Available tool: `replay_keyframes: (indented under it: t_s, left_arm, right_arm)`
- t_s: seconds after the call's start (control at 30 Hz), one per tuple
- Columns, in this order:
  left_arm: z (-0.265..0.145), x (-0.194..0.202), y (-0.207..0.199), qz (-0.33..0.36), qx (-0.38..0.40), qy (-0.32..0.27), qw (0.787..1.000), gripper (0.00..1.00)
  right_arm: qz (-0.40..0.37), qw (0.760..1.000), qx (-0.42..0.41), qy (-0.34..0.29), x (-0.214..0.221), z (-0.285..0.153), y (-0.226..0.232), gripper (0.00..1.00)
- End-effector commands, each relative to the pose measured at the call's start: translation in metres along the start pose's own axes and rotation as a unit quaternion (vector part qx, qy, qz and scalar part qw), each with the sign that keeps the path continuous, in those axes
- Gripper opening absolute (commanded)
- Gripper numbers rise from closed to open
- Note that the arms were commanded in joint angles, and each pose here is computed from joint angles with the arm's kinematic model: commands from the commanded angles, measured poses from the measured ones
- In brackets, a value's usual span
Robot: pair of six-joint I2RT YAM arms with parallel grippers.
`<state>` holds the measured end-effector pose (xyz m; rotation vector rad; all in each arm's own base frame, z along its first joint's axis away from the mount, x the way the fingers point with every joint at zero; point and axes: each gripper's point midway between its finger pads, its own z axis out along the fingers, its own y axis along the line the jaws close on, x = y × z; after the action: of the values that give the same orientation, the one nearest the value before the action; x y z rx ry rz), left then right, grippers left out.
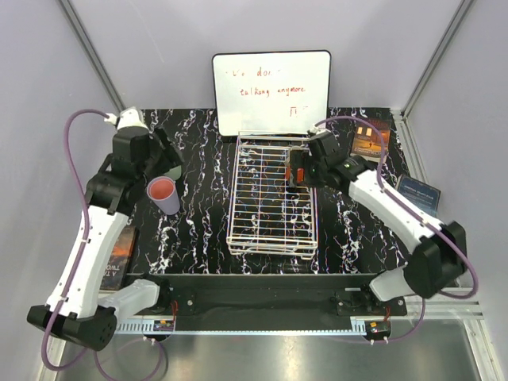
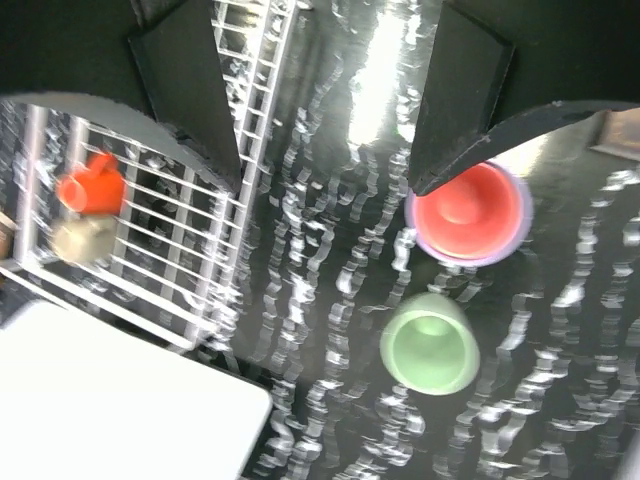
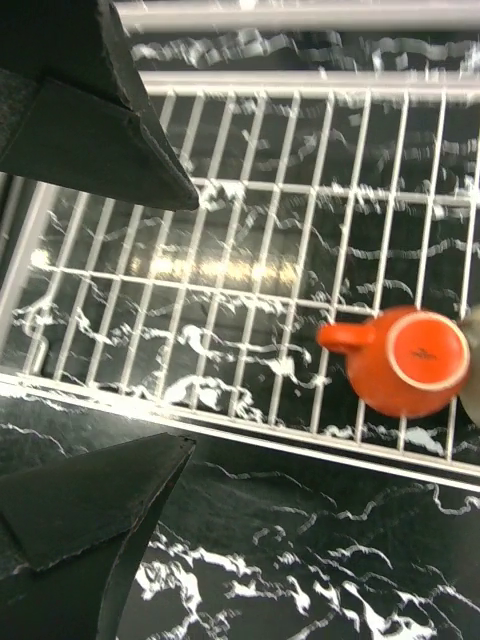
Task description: Unload the cups from the dish rack
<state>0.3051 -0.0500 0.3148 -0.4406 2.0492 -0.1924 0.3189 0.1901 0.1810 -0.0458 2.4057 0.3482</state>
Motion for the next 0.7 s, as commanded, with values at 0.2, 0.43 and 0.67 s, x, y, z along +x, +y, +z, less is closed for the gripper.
replay_keyframes:
  t_s: [0.2,0.43,0.67]
  left_arm:
    - [-0.016,0.064,-0.051,0.009,0.096,0.039,0.995,0.72]
    - [-0.023,0.078,-0.051,0.018,0.108,0.047,0.993,0.72]
    - [-0.021,0.087,-0.045,0.030,0.104,0.052,0.993,0.72]
  right_arm:
    - [-0.038,0.998,0.042,-0.020,-0.051,0.052,0.012,0.99]
    - [-0.044,0.996,0.077,0.003,-0.050,0.091,0.007,0.98]
    - [-0.035,0.995,0.094,-0.009,-0.057,0.099,0.005,0.96]
